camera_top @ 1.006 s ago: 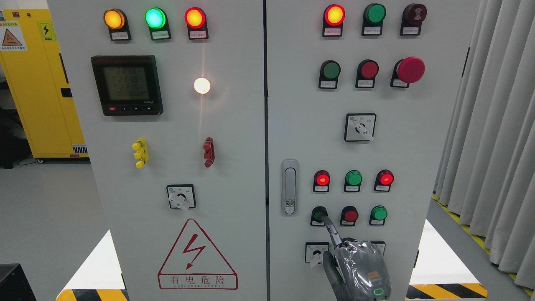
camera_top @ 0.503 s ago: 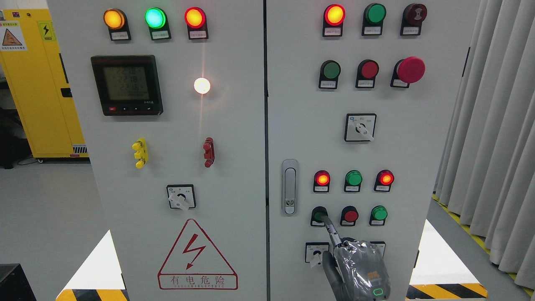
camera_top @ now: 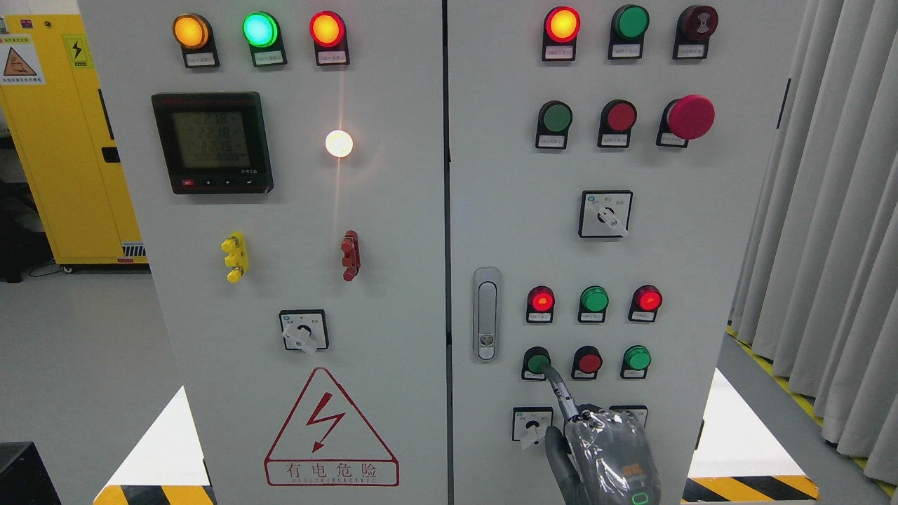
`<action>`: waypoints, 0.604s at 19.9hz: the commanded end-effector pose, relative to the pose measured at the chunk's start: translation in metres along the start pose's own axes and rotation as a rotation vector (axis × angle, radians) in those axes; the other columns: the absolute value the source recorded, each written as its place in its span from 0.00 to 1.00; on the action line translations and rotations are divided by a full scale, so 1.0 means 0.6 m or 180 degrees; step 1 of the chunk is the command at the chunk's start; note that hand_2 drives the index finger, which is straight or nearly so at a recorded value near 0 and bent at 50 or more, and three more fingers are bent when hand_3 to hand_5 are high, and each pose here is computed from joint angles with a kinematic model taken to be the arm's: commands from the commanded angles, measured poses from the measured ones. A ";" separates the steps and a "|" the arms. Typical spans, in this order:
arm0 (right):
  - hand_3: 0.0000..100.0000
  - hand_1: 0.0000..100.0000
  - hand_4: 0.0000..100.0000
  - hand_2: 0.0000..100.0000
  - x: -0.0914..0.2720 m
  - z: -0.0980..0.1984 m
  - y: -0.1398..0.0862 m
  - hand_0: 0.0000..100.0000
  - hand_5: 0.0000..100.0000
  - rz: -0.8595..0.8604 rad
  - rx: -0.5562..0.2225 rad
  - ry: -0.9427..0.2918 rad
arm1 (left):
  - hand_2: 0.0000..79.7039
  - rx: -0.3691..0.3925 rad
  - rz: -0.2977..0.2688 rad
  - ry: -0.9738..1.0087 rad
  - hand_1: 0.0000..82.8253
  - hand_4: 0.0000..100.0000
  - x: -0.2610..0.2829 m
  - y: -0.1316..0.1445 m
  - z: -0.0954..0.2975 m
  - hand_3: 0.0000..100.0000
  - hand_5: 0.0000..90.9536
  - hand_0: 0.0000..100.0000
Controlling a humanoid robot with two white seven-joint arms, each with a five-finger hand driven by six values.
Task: Press green start button
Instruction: 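Release the green button and lift the right finger off it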
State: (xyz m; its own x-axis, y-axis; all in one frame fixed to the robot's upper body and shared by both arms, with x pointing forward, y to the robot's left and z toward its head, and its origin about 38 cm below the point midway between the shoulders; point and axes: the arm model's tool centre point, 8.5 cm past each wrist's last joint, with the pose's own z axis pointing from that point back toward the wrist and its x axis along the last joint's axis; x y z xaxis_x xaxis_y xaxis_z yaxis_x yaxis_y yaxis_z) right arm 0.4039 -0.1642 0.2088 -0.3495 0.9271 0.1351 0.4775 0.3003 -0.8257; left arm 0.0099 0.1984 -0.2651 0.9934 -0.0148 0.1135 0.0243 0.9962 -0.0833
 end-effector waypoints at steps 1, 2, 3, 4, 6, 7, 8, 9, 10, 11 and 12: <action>0.86 0.88 0.88 0.00 0.020 0.006 -0.019 0.84 0.95 -0.0324 -0.0174 -0.0073 | 0.00 0.0006 0.0001 0.0001 0.67 0.00 0.000 0.000 0.000 0.00 0.00 0.12; 0.85 0.88 0.87 0.00 0.029 0.011 -0.020 0.85 0.94 -0.0519 -0.0197 -0.0082 | 0.00 0.0001 -0.0003 0.0001 0.67 0.00 0.000 -0.001 0.000 0.00 0.00 0.12; 0.82 0.87 0.86 0.00 0.035 0.018 -0.019 0.85 0.90 -0.0727 -0.0199 -0.0072 | 0.00 0.0006 -0.0004 0.0001 0.67 0.00 0.000 0.000 0.000 0.00 0.00 0.12; 0.75 0.86 0.81 0.00 0.044 0.021 -0.023 0.83 0.81 -0.0945 -0.0238 -0.0087 | 0.00 0.0006 0.0001 0.0001 0.67 0.00 0.000 0.000 0.000 0.00 0.00 0.12; 0.65 0.83 0.72 0.00 0.062 0.032 -0.027 0.80 0.74 -0.1308 -0.0277 -0.0118 | 0.00 0.0006 0.0001 0.0001 0.67 0.00 0.000 0.000 0.000 0.00 0.00 0.12; 0.62 0.83 0.69 0.00 0.072 0.038 -0.032 0.80 0.71 -0.1451 -0.0307 -0.0144 | 0.00 0.0001 0.0002 0.0000 0.67 0.00 0.000 -0.001 0.000 0.00 0.00 0.12; 0.60 0.82 0.67 0.00 0.080 0.045 -0.037 0.80 0.70 -0.1572 -0.0328 -0.0166 | 0.00 0.0005 -0.0004 0.0001 0.67 0.00 0.000 0.000 0.000 0.00 0.00 0.12; 0.53 0.82 0.61 0.00 0.087 0.051 -0.041 0.80 0.65 -0.1714 -0.0353 -0.0203 | 0.00 0.0006 -0.0004 0.0001 0.67 0.00 0.000 0.000 0.000 0.00 0.00 0.12; 0.44 0.80 0.50 0.01 0.093 0.054 -0.043 0.81 0.56 -0.1882 -0.0335 -0.0251 | 0.00 0.0006 0.0001 0.0001 0.67 0.00 0.000 0.000 0.000 0.00 0.00 0.12; 0.38 0.80 0.45 0.01 0.096 0.057 -0.042 0.81 0.50 -0.2046 -0.0281 -0.0293 | 0.00 0.0011 0.0001 0.0001 0.67 0.00 0.000 0.001 0.000 0.00 0.00 0.12; 0.31 0.79 0.36 0.00 0.101 0.063 -0.040 0.82 0.38 -0.2251 -0.0205 -0.0349 | 0.00 0.0011 0.0001 0.0001 0.67 0.00 0.000 0.001 0.000 0.00 0.00 0.12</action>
State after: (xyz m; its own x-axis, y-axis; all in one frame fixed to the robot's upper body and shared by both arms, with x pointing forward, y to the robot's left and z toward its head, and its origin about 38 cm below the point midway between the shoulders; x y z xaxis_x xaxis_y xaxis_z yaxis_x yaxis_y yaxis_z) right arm 0.3710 -0.1598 0.2029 -0.5179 0.7250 0.4541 0.3389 0.6613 -0.6692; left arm 0.0100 0.1985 -0.2651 0.9934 -0.0150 0.1136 0.0243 0.9964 -0.0814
